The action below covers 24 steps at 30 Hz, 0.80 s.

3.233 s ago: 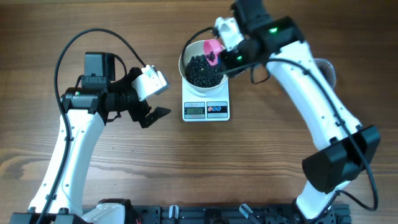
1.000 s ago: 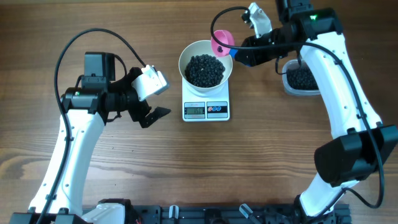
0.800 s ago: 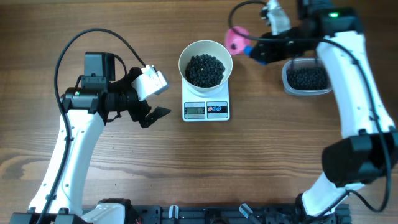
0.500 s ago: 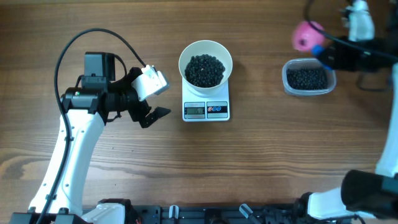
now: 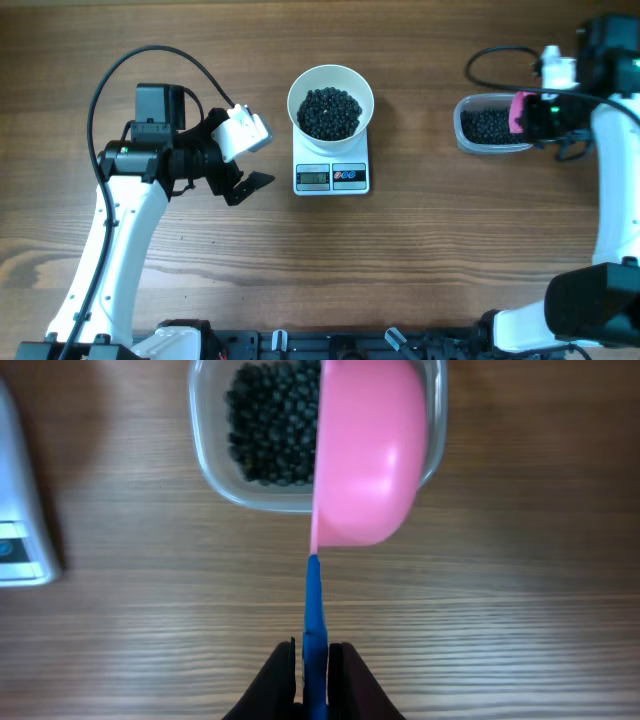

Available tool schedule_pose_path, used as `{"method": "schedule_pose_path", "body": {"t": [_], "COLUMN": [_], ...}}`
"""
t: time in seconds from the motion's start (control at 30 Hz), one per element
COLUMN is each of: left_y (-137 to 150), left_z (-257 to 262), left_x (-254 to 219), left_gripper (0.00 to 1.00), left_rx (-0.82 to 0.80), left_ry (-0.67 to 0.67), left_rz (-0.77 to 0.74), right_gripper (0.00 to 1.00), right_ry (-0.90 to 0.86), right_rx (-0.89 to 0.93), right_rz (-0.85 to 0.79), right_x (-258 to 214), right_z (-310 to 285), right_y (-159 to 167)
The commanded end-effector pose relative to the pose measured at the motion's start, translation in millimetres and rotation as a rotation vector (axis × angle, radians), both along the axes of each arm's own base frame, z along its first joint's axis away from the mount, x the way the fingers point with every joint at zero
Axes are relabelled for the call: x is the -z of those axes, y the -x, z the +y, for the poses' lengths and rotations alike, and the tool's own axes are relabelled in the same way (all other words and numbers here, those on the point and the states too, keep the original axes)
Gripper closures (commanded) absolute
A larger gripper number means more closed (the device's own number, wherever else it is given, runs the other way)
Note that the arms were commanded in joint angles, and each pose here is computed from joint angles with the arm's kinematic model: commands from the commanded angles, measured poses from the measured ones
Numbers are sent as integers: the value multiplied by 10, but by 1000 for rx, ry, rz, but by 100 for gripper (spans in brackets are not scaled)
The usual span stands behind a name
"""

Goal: Scoop item into bowl and weigh 150g on scale
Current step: 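Move the scoop right and dip it into the bean tub, then carry the scoop left over the white bowl and tip beans in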

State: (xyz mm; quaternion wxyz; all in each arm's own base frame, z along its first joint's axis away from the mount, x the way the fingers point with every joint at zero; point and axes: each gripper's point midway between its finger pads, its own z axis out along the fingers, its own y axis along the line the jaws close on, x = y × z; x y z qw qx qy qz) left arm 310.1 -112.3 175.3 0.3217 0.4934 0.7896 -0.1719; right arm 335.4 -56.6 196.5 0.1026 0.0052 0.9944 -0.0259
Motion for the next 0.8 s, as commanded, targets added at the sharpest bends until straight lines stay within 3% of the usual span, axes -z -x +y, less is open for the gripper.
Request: {"method": "schedule_pose_path", "body": {"t": [0.0, 0.17, 0.3, 0.5, 0.77], "left_y": [-1, -1, -1, -1, -1], "left_z": [9, 9, 9, 9, 9], "left_x": [21, 21, 21, 21, 21], "left_gripper": [0, 0, 0, 0, 0], "left_rx": [12, 12, 12, 12, 12], "left_ry": [-3, -3, -3, -3, -3], "left_rz": [-3, -3, -3, -3, -3], "right_gripper": [96, 96, 96, 96, 96], "right_ry": [283, 533, 519, 245, -217], "right_rx": [9, -47, -53, -181, -324], "right_rz": [6, -17, -23, -90, -248], "right_x": [-57, -237, -227, -135, -518], "right_z": [-63, -18, 17, 504, 1453], "right_y": [-39, -85, -100, -279, -518]}}
